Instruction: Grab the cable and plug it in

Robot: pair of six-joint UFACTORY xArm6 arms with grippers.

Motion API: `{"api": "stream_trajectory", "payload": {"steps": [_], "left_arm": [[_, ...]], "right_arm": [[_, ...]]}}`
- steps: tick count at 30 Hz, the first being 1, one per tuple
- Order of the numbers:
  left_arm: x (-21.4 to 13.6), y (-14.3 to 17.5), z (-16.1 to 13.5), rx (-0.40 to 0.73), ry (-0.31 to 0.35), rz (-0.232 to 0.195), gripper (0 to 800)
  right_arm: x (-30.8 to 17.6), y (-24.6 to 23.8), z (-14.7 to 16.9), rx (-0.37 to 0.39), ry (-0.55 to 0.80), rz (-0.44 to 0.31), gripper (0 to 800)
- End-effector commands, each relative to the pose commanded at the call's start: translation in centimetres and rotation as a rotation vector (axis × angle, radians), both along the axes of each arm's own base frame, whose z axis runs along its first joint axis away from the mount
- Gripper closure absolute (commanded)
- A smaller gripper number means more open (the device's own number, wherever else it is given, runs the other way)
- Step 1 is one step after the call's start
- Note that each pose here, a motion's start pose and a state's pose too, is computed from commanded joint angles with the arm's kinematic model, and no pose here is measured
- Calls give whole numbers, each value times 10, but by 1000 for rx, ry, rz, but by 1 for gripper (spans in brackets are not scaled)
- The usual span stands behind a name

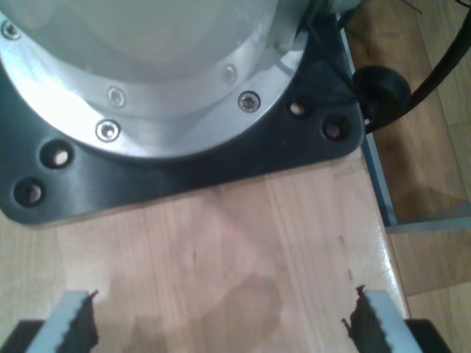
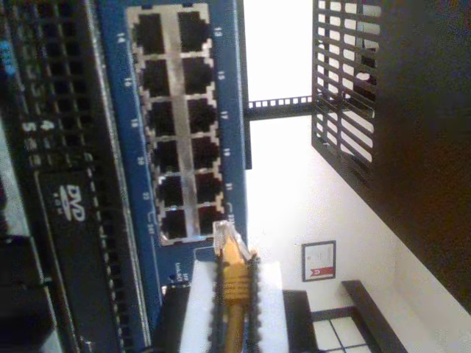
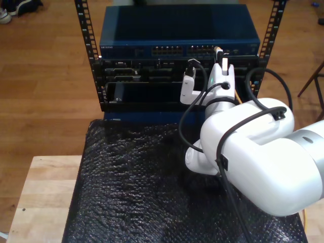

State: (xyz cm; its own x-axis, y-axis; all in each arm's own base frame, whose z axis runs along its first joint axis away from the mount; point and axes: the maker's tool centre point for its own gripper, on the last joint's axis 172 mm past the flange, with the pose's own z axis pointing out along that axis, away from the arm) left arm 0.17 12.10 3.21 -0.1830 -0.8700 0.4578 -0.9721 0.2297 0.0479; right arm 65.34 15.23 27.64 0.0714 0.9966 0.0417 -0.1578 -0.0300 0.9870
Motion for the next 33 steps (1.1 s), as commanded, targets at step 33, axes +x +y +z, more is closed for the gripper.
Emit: {"api": "stream_trajectory", "payload": {"steps": [33], "left_arm": [[0,0,0,0,0,0,0]], "right_arm": [[0,-3,-2,-1,4,-4,800]]}}
